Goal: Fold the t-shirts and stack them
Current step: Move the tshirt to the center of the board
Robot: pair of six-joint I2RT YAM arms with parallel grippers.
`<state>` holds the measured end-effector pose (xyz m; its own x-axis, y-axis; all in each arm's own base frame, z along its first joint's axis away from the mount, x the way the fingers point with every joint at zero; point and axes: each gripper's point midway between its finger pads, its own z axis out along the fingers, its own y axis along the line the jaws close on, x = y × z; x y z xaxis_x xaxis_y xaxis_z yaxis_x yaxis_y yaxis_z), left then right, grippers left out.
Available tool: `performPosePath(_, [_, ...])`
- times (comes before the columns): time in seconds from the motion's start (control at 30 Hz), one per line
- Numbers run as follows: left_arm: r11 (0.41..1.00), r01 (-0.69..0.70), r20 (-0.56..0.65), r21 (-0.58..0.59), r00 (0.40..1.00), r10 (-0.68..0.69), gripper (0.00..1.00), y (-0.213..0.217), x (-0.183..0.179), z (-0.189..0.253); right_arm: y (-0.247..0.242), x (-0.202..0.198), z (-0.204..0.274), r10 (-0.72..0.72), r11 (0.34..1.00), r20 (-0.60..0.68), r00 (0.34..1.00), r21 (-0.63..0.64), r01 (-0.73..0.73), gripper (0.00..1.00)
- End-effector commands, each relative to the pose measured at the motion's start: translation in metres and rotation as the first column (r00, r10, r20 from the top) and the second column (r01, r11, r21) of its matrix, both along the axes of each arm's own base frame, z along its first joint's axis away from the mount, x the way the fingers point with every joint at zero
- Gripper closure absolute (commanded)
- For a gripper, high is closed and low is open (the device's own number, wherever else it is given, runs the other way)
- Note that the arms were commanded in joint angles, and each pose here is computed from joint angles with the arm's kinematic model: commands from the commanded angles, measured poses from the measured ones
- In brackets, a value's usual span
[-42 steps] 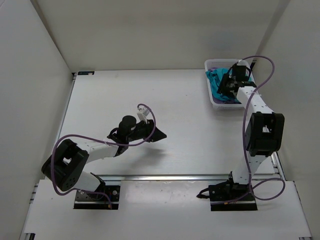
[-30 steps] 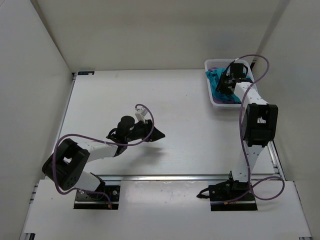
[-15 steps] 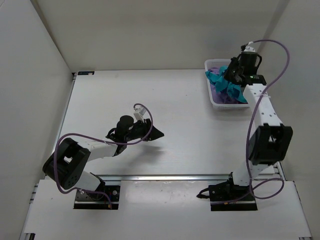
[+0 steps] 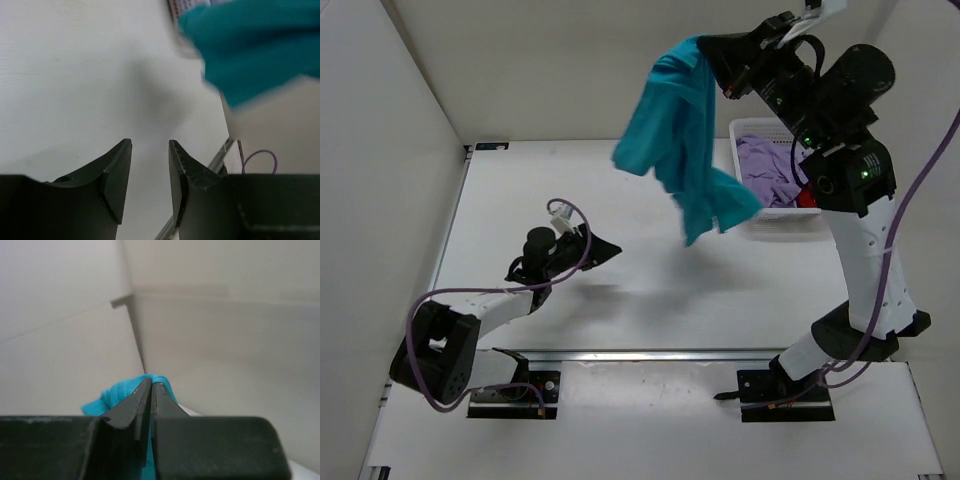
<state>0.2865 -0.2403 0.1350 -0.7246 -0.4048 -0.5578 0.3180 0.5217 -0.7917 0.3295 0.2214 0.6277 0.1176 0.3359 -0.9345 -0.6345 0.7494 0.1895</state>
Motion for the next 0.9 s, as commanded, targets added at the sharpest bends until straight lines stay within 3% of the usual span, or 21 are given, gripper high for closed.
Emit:
performPosePath(0.0, [0.990, -0.138, -0.021, -0.013, 0.990, 0.138, 0.53, 0.040, 0.010, 0.000, 0.005, -0.036, 0.042, 0.064, 0.997, 0.143, 0.988, 0.031, -0.069, 1.00])
performPosePath(0.1, [0.972, -0.233, -0.012, -0.014, 0.972, 0.233, 0.52, 0.073, 0.015, 0.001, -0.004, -0.021, 0.016, 0.102, 0.994, 0.091, 0.991, 0.033, -0.105, 1.00])
performPosePath(0.13, [0.967, -0.256, -0.009, -0.010, 0.967, 0.256, 0.52, 0.080, 0.015, 0.000, -0.015, 0.003, -0.012, 0.088, 0.994, -0.005, 0.996, 0.062, -0.088, 1.00])
performPosePath(0.27, [0.945, -0.326, 0.000, 0.006, 0.945, 0.326, 0.51, 0.102, 0.016, -0.001, -0.019, 0.050, -0.094, 0.184, 0.981, -0.194, 0.964, 0.092, -0.169, 1.00])
performPosePath(0.5, [0.920, -0.390, -0.043, 0.047, 0.919, 0.392, 0.51, 0.113, 0.013, -0.021, -0.015, 0.144, -0.230, 0.115, 0.993, -0.477, 0.871, 0.038, -0.110, 0.99])
performPosePath(0.57, [0.903, -0.425, -0.025, 0.055, 0.904, 0.427, 0.51, 0.121, 0.012, -0.020, -0.014, 0.185, -0.253, 0.096, 0.994, -0.543, 0.834, 0.011, -0.107, 1.00])
performPosePath(0.6, [0.893, -0.444, -0.021, 0.070, 0.895, 0.446, 0.52, 0.124, 0.012, -0.021, -0.010, 0.187, -0.237, 0.102, 0.992, -0.535, 0.839, -0.005, -0.124, 1.00])
performPosePath(0.63, [0.895, -0.435, -0.021, 0.094, 0.898, 0.439, 0.52, 0.122, 0.008, -0.026, -0.008, 0.210, -0.270, 0.082, 0.993, -0.586, 0.806, -0.023, -0.118, 1.00])
performPosePath(0.7, [0.891, -0.438, 0.011, 0.122, 0.898, 0.440, 0.52, 0.121, 0.009, -0.023, -0.007, 0.228, -0.280, 0.042, 0.994, -0.626, 0.779, -0.051, -0.095, 0.98])
performPosePath(0.77, [0.895, -0.420, 0.042, 0.153, 0.907, 0.418, 0.50, 0.113, 0.013, -0.017, -0.002, 0.236, -0.270, 0.041, 0.995, -0.606, 0.795, -0.049, -0.089, 0.68])
performPosePath(0.87, [0.897, -0.367, 0.110, 0.245, 0.930, 0.351, 0.48, 0.086, 0.021, -0.004, -0.006, 0.225, -0.278, -0.018, 0.993, -0.623, 0.782, -0.103, -0.059, 0.48])
